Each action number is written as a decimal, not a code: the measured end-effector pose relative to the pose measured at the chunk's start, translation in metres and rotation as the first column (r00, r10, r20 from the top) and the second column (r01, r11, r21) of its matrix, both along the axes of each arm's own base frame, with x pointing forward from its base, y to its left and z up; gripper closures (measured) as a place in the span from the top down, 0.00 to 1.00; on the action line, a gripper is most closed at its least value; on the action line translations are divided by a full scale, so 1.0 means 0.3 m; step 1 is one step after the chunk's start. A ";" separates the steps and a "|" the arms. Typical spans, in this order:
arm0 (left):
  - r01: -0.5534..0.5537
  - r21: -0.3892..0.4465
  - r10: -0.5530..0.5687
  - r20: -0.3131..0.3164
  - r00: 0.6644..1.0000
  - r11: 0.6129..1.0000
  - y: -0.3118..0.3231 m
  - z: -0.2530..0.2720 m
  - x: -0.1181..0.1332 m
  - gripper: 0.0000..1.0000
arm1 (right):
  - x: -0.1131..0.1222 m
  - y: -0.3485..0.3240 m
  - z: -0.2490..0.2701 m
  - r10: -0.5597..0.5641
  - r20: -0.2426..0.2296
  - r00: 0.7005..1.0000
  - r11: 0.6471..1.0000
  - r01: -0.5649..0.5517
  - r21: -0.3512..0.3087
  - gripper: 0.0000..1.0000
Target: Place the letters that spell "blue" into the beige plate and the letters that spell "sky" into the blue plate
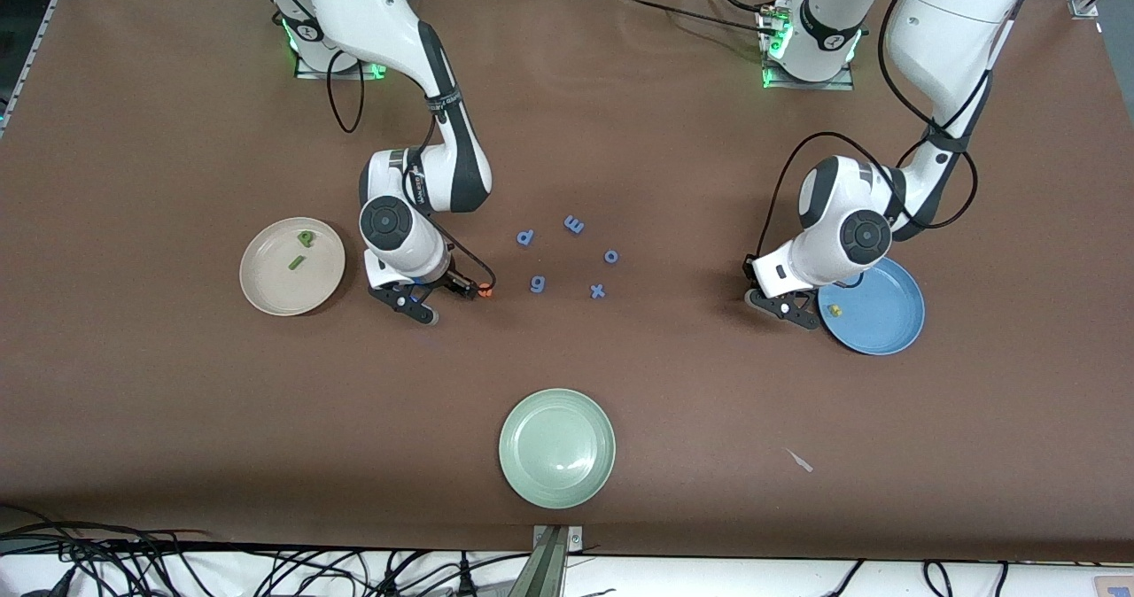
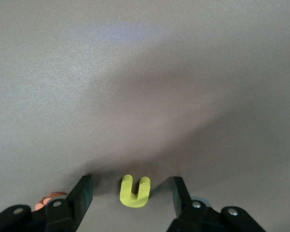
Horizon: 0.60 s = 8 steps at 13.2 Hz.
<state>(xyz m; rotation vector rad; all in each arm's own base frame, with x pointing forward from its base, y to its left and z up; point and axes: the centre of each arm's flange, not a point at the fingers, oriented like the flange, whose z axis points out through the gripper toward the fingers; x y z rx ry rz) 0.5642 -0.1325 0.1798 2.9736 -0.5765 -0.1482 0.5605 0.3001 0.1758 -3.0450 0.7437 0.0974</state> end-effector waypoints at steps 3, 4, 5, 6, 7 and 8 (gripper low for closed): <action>0.000 0.042 -0.001 0.034 0.999 0.999 0.123 0.113 0.072 0.15 | 0.000 0.002 0.009 0.002 0.000 1.000 1.000 -0.002 0.004 0.50; 0.001 0.047 -0.003 0.041 0.999 0.999 0.182 0.142 0.089 0.15 | -0.001 0.002 0.012 0.002 -0.001 1.000 1.000 -0.002 0.006 0.50; 0.028 0.046 -0.030 0.047 0.998 0.999 0.241 0.157 0.098 0.15 | -0.002 0.001 0.013 0.002 -0.002 1.000 1.000 -0.002 0.007 0.40; 0.064 0.044 -0.066 0.050 0.997 0.997 0.295 0.160 0.103 0.15 | -0.003 0.000 0.013 0.002 -0.002 1.000 1.000 -0.002 0.007 0.29; 0.092 0.045 -0.094 0.049 0.994 0.995 0.344 0.154 0.104 0.15 | -0.004 0.000 0.014 0.006 -0.002 1.000 1.000 -0.006 0.007 0.26; 0.114 0.048 -0.116 0.046 0.992 0.992 0.387 0.147 0.103 0.15 | -0.004 -0.001 0.014 0.015 -0.002 1.000 1.000 -0.015 0.008 0.26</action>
